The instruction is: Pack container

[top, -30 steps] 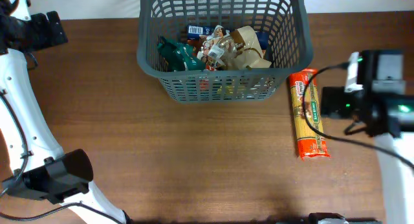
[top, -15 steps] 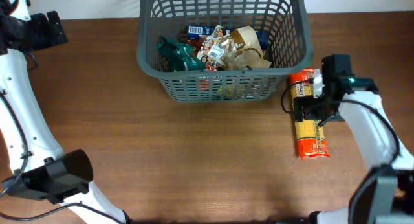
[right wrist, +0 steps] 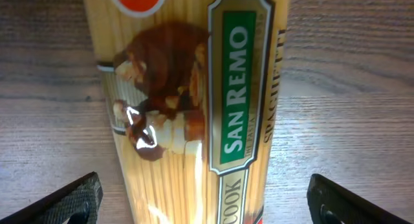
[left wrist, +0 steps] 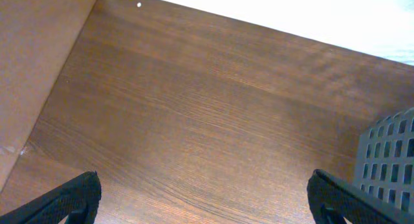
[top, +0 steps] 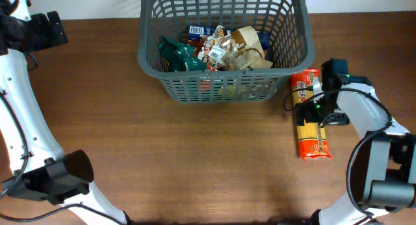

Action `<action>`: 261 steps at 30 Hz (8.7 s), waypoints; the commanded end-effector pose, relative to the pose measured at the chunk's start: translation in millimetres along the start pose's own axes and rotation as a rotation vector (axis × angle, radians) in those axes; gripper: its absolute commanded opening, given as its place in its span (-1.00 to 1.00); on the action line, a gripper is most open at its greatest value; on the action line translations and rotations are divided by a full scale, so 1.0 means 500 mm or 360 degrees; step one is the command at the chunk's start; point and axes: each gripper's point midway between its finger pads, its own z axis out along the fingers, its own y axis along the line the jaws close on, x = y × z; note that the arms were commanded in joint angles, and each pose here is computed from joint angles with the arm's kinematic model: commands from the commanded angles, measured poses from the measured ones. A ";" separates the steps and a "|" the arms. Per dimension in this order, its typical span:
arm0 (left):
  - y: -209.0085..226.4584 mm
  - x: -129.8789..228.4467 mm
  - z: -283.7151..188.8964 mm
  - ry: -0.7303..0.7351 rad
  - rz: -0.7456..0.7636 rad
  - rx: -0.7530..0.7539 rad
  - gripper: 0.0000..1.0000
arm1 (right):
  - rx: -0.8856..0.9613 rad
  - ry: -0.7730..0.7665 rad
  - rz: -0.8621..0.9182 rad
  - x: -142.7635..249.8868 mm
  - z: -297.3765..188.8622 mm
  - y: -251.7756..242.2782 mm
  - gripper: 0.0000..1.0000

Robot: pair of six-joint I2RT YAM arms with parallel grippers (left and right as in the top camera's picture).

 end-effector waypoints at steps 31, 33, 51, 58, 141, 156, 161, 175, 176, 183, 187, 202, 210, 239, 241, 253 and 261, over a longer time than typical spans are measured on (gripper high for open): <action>0.006 0.003 0.004 0.0011 -0.0025 -0.0007 0.99 | -0.0232 -0.0009 0.0195 0.039 0.091 0.052 -0.13; 0.006 0.003 0.004 0.0011 -0.0025 -0.0007 0.99 | -0.0294 -0.0021 0.0254 0.034 0.089 0.063 -0.31; 0.006 0.003 0.003 0.0010 -0.0025 -0.0007 0.99 | -0.0947 -0.0242 0.0761 -0.038 -0.003 0.016 -0.29; 0.006 0.003 0.004 0.0011 -0.0025 -0.0007 0.99 | -0.0955 -0.0460 0.0707 -0.107 -0.107 -0.013 -0.26; 0.006 0.003 0.004 0.0011 -0.0025 -0.0007 0.99 | -0.0346 -0.0062 0.0604 -0.069 0.123 0.004 0.13; 0.006 0.003 0.004 0.0011 -0.0025 -0.0007 0.98 | -0.0567 -0.0075 0.0917 -0.077 0.108 -0.033 -0.53; 0.006 0.003 0.004 0.0011 -0.0025 -0.0007 0.99 | -0.0721 -0.0130 0.1000 -0.093 0.083 -0.055 -0.56; 0.006 0.003 0.004 0.0011 -0.0025 -0.0007 0.99 | -0.0855 -0.0548 0.0929 -0.188 -0.096 -0.101 -0.55; 0.006 0.003 0.003 0.0010 -0.0025 -0.0007 0.99 | -0.0850 -0.0597 0.0914 -0.199 -0.120 -0.106 -0.56; 0.006 0.003 0.004 0.0011 -0.0025 -0.0007 0.99 | -0.0822 -0.0902 0.0817 -0.261 -0.293 -0.135 -0.59; 0.006 0.003 0.004 0.0011 -0.0025 -0.0007 0.99 | -0.0811 -0.1021 0.0774 -0.282 -0.390 -0.144 -0.63; 0.006 0.003 0.004 0.0011 -0.0025 -0.0007 0.99 | -0.0852 -0.1615 0.0428 -0.297 -0.774 -0.125 -0.70; 0.006 0.003 0.004 0.0011 -0.0025 -0.0007 0.99 | -0.0982 -0.1688 0.0191 -0.262 -0.879 -0.013 -0.77; 0.006 0.003 0.004 0.0011 -0.0025 -0.0007 0.98 | 0.0009 -0.1624 -0.1620 -0.229 -0.784 0.398 -0.92; 0.006 0.003 0.003 0.0010 -0.0025 -0.0007 0.98 | 0.0078 -0.1596 -0.1765 -0.242 -0.762 0.403 -0.92; 0.006 0.003 0.004 0.0011 -0.0025 -0.0007 0.99 | 0.0186 -0.1369 -0.2183 -0.324 -0.602 0.443 -0.88; 0.006 0.003 0.004 0.0011 -0.0025 -0.0007 0.99 | 0.0150 -0.1279 -0.2191 -0.382 -0.503 0.467 -0.59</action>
